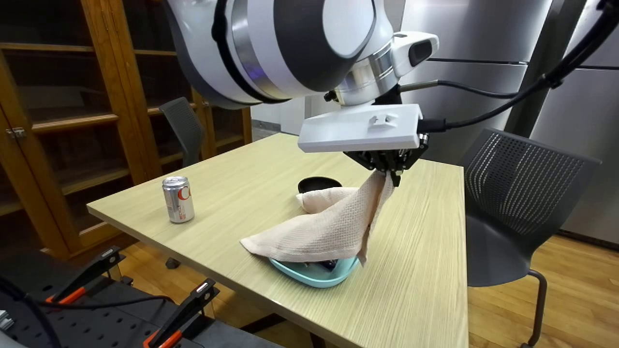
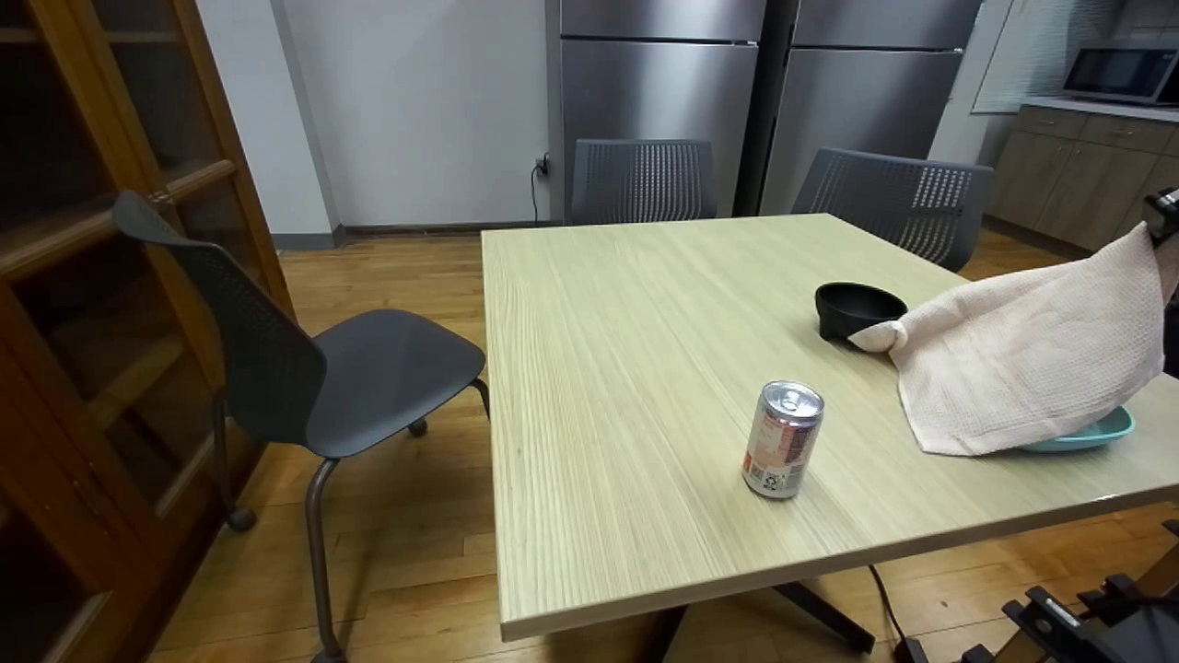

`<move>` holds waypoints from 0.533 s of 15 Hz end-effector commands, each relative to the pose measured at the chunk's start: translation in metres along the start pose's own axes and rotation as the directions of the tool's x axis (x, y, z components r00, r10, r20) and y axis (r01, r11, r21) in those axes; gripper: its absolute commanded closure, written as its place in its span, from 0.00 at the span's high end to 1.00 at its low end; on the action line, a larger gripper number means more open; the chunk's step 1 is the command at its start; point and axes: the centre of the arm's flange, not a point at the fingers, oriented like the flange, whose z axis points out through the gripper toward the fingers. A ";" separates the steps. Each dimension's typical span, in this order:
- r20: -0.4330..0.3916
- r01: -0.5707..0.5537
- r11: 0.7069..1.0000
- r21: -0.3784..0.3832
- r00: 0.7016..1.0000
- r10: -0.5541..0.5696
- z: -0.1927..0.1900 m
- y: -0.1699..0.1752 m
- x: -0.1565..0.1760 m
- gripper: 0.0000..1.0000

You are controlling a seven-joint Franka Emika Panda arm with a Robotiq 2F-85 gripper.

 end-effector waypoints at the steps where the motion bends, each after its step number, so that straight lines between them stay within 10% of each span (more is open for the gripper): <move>1: 0.045 0.001 1.000 -0.015 0.999 0.000 0.021 -0.009 0.016 0.01; 8: 0.085 0.057 0.998 -0.014 0.995 -0.056 0.041 -0.026 0.011 0.01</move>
